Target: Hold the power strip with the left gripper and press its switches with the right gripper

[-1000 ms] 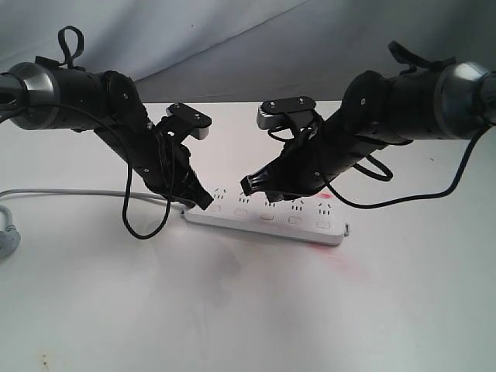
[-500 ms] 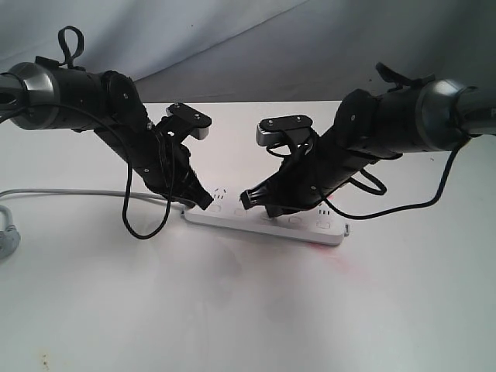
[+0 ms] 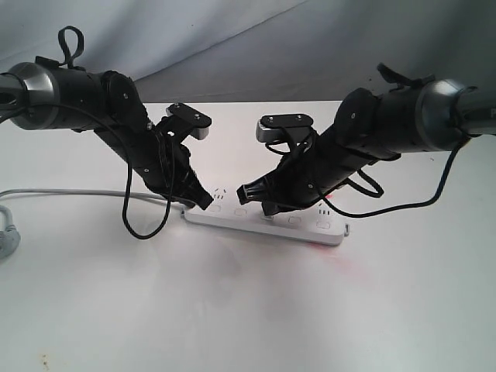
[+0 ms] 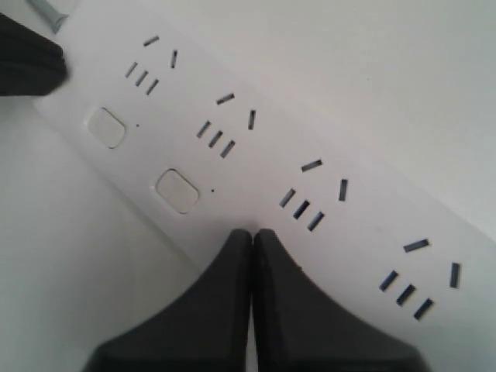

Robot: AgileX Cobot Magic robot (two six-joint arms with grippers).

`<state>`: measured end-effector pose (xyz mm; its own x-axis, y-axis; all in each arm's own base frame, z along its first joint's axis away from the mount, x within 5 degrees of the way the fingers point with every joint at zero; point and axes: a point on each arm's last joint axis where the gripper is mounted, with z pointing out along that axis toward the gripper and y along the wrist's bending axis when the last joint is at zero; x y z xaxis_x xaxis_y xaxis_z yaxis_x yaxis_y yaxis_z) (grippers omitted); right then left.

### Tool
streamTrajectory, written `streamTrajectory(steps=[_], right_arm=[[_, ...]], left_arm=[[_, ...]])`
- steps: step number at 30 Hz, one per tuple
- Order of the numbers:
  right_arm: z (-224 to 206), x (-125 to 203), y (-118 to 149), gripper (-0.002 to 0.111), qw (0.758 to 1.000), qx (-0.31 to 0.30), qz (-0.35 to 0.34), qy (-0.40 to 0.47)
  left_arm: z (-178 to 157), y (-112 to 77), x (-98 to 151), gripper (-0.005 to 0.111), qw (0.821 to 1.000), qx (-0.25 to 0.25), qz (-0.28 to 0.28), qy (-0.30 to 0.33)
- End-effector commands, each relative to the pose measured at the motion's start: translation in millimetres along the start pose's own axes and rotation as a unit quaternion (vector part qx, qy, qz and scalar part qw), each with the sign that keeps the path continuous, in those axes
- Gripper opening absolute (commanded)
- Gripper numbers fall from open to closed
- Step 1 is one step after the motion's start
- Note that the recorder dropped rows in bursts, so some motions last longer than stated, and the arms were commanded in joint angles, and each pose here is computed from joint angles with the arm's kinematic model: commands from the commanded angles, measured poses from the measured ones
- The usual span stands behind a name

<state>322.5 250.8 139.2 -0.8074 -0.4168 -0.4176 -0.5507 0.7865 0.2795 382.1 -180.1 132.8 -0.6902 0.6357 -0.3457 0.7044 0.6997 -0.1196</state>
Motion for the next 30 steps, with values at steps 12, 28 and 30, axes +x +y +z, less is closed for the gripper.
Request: streamTrajectory(steps=[12, 28, 30], right_arm=[[17.4, 7.3, -3.7, 0.0, 1.0, 0.001, 0.007, 0.016], [21.9, 16.9, -4.3, 0.0, 0.998, -0.005, -0.002, 0.056], [21.8, 17.5, -4.1, 0.0, 0.998, -0.006, -0.002, 0.059]], left_arm=[[2.0, -2.0, -1.7, 0.0, 1.0, 0.001, -0.001, 0.0], [2.0, -2.4, -1.2, 0.0, 1.0, 0.003, -0.002, 0.002], [2.0, -2.4, -1.2, 0.0, 1.0, 0.003, -0.002, 0.002]])
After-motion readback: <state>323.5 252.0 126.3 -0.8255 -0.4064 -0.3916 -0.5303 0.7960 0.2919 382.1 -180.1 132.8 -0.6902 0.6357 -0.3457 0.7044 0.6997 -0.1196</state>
